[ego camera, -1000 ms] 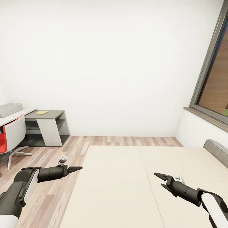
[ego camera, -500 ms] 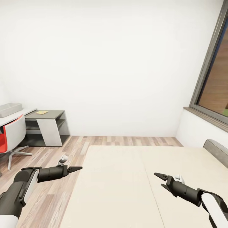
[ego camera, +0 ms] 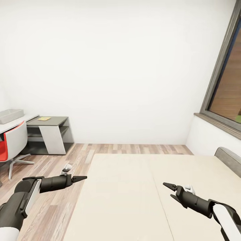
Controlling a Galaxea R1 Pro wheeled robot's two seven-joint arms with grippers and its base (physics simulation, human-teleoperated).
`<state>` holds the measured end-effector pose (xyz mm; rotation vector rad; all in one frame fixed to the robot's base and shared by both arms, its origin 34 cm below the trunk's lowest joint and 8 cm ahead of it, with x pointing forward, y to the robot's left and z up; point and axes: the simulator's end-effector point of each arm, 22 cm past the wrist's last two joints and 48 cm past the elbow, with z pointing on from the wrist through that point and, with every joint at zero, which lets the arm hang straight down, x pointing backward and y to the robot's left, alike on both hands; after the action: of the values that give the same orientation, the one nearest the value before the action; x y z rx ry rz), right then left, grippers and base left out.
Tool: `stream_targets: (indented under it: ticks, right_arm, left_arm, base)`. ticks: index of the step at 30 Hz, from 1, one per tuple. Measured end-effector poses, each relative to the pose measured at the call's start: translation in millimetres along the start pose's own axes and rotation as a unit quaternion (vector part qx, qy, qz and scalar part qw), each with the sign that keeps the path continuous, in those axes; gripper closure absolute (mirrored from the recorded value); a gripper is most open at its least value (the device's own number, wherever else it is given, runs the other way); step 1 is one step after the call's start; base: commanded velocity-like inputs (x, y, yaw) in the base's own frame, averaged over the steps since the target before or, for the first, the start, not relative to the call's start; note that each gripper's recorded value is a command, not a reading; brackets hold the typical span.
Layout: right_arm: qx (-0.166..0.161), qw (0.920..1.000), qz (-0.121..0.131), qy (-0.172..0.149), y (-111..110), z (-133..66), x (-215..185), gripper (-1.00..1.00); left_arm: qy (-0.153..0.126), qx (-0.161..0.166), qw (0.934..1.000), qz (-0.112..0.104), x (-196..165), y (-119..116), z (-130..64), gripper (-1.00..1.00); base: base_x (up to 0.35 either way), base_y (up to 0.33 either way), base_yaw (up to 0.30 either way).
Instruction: Put all the toys in the child's room - the three board games (two on the bed and one on the table), the two jigsaw puzzles on the table, and the tennis ball on the table - inside the toy box on the table in the child's room.
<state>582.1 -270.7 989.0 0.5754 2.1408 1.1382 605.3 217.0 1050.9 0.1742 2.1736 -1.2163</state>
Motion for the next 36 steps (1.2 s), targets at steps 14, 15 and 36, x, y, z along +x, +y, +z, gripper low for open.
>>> stream_targets:
  ticks: [14, 15, 36]
  right_arm:
    - [0.000, 1.0000, 0.000, 0.000, 0.2, -0.1, -0.2, -1.00]
    - [0.000, 1.0000, 0.000, 0.000, 0.2, -0.1, -0.1, -1.00]
    - [0.002, 1.0000, 0.005, 0.000, -2.7, -1.4, -0.4, -1.00]
  left_arm:
    - [0.000, 0.000, 1.0000, 0.000, 0.1, 0.1, 0.4, -1.00]
    - [0.000, 0.000, 1.0000, 0.000, 0.1, 0.0, 0.4, -1.00]
    - [0.000, 0.000, 1.0000, 0.001, -0.2, -1.0, 0.4, -1.00]
  base:
    - [0.000, -0.014, 0.000]
    - [0.000, -0.088, 0.000]
    - [0.000, -0.145, -0.034]
